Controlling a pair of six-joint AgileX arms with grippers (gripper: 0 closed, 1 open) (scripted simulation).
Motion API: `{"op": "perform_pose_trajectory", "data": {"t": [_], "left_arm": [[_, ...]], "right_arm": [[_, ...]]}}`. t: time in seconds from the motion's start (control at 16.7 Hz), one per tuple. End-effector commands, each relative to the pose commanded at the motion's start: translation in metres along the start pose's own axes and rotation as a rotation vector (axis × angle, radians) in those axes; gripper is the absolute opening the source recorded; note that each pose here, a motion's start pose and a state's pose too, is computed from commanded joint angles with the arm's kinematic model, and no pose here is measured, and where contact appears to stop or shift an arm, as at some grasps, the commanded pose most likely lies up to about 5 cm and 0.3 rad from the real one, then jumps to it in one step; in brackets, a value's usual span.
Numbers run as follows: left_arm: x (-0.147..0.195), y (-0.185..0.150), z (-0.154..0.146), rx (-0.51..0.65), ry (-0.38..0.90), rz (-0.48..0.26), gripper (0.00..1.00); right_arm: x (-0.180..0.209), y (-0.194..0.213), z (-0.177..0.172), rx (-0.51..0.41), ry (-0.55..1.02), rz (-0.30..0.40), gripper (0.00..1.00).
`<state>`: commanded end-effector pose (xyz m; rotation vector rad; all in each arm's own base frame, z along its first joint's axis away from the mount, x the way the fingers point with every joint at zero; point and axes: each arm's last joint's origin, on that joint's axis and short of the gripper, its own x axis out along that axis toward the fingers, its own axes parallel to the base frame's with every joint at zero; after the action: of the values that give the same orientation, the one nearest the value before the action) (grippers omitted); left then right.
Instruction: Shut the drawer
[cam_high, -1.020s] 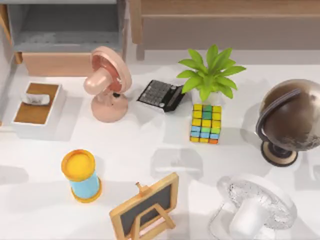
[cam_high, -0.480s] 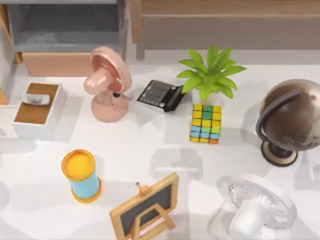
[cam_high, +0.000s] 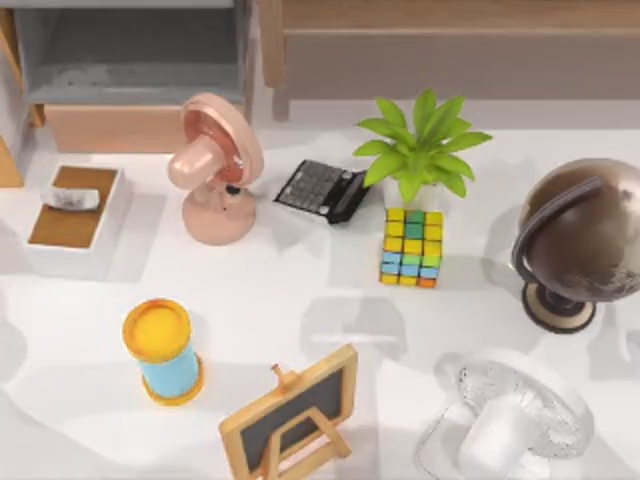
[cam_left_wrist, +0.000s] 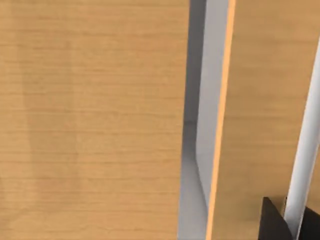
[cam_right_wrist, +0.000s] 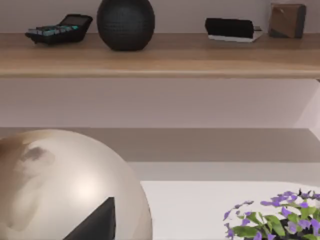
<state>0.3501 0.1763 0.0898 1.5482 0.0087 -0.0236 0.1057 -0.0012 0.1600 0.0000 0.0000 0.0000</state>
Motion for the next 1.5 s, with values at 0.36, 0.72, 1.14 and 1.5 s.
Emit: {"op": "perform_pose_trajectory", "data": {"t": [0.36, 0.72, 1.14, 1.5], "left_arm": [[0.028, 0.001, 0.003, 0.002, -0.003, -0.002, 0.0], [0.042, -0.005, -0.002, -0.009, 0.01, -0.02, 0.0], [0.089, 0.002, 0.001, -0.001, 0.002, -0.005, 0.0], [0.089, 0.002, 0.001, -0.001, 0.002, -0.005, 0.23]], "right_arm": [[0.0, 0.0, 0.0, 0.0, 0.0, 0.0, 1.0], [0.0, 0.0, 0.0, 0.0, 0.0, 0.0, 1.0], [0.0, 0.0, 0.0, 0.0, 0.0, 0.0, 1.0], [0.0, 0.0, 0.0, 0.0, 0.0, 0.0, 1.0]]}}
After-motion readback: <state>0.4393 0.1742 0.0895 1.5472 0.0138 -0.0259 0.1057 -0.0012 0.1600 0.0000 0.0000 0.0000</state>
